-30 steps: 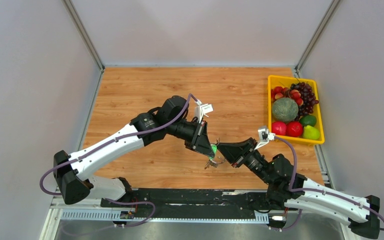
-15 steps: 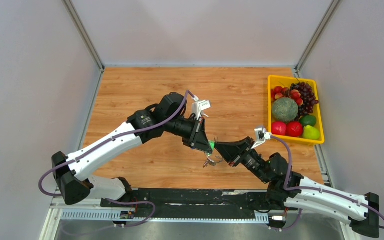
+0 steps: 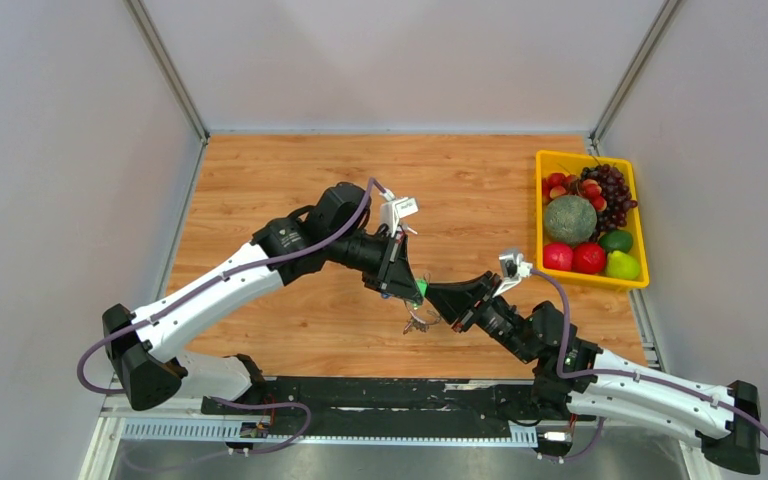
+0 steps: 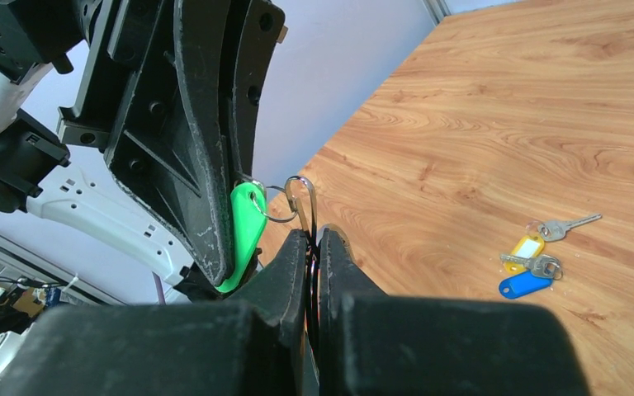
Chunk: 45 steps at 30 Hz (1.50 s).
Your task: Remove the keys from the keyring
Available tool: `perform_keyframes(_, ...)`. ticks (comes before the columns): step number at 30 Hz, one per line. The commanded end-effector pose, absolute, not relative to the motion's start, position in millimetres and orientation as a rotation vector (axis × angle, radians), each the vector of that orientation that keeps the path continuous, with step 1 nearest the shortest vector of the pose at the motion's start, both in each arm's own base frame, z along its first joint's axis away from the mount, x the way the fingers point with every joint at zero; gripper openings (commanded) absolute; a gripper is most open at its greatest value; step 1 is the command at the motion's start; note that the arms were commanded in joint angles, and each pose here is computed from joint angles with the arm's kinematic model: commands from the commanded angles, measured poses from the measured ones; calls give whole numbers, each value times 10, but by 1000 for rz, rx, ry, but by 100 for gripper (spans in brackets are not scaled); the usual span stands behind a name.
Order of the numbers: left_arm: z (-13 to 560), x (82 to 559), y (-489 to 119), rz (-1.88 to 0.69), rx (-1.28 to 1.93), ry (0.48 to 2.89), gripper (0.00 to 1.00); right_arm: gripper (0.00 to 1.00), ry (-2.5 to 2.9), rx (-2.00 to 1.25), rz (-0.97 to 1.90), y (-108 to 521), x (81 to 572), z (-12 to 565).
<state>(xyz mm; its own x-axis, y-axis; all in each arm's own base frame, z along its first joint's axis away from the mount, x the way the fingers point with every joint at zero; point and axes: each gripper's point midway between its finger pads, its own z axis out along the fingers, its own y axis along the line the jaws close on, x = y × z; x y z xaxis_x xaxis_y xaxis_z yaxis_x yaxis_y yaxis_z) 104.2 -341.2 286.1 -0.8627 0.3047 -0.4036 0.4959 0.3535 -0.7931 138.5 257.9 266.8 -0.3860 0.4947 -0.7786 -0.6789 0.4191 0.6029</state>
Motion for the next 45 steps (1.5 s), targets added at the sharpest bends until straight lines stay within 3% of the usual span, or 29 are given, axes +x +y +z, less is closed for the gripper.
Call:
perform_keyframes(1,3241,1085,-3425,-1576,762,2269,0,0,1471,-170,1255,2558,1420,2828)
perform_keyframes(7,3368,1170,-3421,-1586,726,2207,0,0,1481,-139,1257,2531,1436,2811)
perform_keyframes(35,2634,263,-3511,-1685,1105,2340,0,0,1470,259,1197,2125,1751,2739)
perform_keyframes(41,2704,507,-3453,-1541,1030,2310,0,0,1479,191,1152,2123,1735,2711)
perform_keyframes(45,2404,1039,-3296,-1233,861,2371,0,0,1486,168,1052,1957,1758,2674)
